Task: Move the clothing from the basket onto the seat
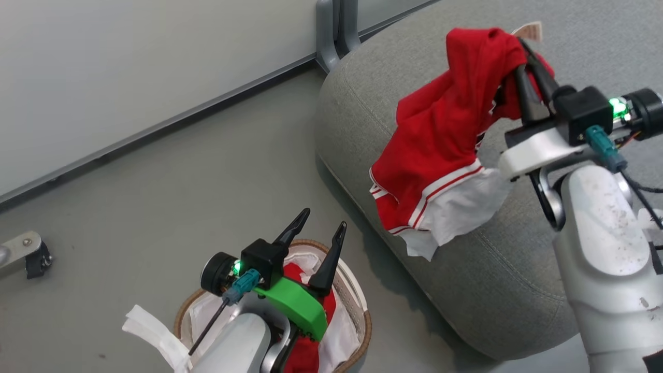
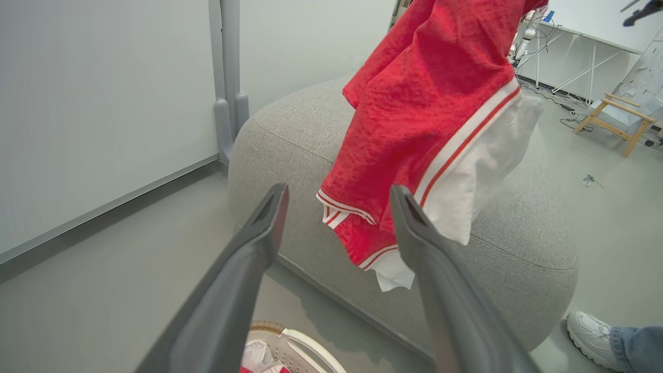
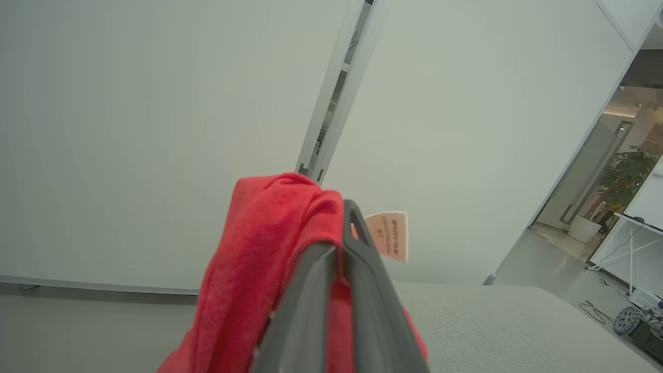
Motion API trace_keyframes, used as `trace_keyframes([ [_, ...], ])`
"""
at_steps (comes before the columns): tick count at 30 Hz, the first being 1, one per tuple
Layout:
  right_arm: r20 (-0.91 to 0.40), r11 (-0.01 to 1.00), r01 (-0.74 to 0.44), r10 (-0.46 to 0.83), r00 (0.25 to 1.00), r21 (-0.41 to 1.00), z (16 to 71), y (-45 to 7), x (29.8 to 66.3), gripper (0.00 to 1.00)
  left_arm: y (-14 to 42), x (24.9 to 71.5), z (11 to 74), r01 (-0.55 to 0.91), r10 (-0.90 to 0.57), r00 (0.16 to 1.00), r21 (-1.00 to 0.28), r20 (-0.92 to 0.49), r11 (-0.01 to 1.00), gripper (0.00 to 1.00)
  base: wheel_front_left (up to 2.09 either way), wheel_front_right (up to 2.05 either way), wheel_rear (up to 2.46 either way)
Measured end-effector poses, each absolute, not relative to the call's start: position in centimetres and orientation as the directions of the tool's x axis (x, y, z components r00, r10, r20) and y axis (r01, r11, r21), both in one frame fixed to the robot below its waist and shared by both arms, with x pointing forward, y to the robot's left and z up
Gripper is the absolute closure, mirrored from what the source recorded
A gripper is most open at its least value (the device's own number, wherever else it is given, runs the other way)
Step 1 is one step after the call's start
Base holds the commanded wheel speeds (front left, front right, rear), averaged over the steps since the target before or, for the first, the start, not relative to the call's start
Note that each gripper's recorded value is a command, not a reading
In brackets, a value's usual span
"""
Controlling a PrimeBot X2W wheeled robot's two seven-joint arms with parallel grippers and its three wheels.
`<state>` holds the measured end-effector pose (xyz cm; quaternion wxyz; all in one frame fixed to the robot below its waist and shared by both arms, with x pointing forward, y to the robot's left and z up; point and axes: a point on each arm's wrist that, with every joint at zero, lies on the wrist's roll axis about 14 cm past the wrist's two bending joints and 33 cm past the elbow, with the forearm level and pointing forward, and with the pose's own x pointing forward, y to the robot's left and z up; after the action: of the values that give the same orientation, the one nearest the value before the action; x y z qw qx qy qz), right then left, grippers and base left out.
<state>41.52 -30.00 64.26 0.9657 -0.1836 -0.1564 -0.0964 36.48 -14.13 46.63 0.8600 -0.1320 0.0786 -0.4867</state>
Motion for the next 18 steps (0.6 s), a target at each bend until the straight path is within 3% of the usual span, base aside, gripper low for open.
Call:
trace_keyframes([
  [6,0.404,0.881,0.298,-0.137,0.904,-0.369,68.1,-32.3,44.5,1.00,-13.5,38.1,45.4,0.810,-0.853,0.521,-0.305,-0.018,0.501,0.00,0.00,0.00,0.00],
  [18,0.560,0.705,0.472,-0.129,0.819,-0.529,78.3,-37.9,49.8,1.00,-12.0,41.6,43.2,0.786,-0.833,0.554,-0.321,-0.014,0.528,0.00,0.00,0.00,0.00],
])
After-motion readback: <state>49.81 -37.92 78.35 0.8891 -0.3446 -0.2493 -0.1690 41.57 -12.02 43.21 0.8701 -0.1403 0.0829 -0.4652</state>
